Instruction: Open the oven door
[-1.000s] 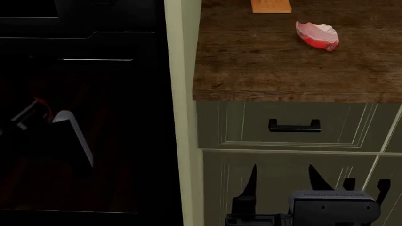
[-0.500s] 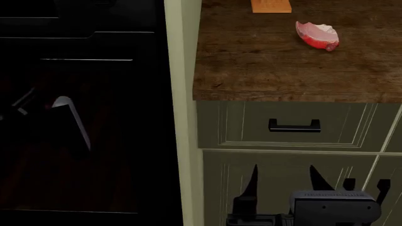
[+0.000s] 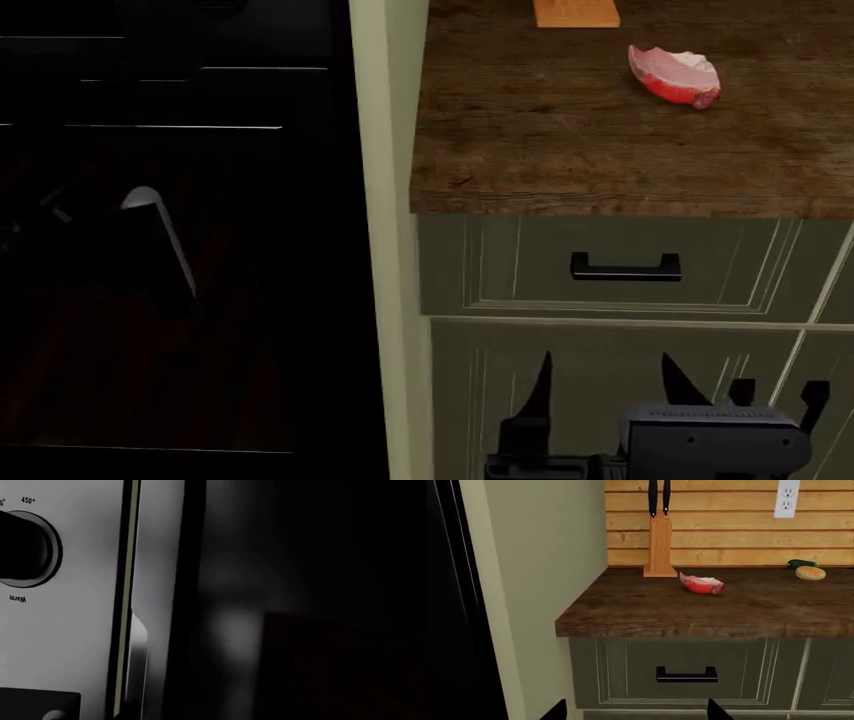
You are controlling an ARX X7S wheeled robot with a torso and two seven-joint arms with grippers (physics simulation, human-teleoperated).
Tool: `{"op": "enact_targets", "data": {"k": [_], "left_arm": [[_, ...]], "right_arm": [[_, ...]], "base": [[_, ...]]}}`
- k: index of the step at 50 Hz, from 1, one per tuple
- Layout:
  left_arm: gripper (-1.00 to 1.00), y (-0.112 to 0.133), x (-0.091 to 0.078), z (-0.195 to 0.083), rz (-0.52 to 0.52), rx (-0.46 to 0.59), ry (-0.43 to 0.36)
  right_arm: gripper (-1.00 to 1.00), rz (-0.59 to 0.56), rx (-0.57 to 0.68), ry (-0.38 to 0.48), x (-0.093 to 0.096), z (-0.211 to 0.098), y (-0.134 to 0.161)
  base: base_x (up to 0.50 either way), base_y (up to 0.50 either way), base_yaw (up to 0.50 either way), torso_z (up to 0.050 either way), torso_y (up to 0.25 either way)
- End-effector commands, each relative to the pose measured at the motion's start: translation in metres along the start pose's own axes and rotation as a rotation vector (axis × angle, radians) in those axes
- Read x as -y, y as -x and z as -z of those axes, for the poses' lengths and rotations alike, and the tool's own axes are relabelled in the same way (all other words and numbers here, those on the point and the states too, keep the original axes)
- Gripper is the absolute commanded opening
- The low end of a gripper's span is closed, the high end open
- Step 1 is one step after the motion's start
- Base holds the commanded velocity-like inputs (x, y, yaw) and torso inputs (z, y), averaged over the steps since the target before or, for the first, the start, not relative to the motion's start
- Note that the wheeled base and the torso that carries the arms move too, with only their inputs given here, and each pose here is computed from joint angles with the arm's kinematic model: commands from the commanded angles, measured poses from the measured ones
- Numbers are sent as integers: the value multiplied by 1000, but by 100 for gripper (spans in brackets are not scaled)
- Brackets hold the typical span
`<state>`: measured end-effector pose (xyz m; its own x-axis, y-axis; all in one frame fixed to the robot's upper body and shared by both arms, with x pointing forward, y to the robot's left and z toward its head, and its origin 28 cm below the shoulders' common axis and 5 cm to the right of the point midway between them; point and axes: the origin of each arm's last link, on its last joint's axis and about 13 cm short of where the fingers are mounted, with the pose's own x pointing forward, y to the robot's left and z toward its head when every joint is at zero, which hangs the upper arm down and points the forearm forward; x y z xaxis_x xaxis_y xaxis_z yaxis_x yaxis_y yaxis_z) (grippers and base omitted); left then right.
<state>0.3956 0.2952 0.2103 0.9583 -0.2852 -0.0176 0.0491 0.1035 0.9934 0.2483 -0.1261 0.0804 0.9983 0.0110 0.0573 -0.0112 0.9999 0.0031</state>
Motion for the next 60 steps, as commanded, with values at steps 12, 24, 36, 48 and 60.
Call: {"op": "enact_targets", "data": {"k": [12,24,36,48,60], "left_arm": [[100,-13,2,7,20,-66,-35],[100,-18,5,9,29,-90,-64],[-100,-14,6,10,32,-95,-66],[-100,-10,8,9,40,-90,-65],[-100,7,5,8,92,-68,-36]], "right_arm": [[100,4,2,0,1,0,0],[100,7,0,-2,2,1,-1],[100,7,1,-3,2,0,1],[100,10,2,-7,3,1,2],[100,7,6,-10,3,0,2]], "base": [[26,-4,-19,0,0],[40,-7,-32,0,0],[38,-10,-34,1,0],[33,-9,-29,0,0],[18,-4,-18,0,0]]}}
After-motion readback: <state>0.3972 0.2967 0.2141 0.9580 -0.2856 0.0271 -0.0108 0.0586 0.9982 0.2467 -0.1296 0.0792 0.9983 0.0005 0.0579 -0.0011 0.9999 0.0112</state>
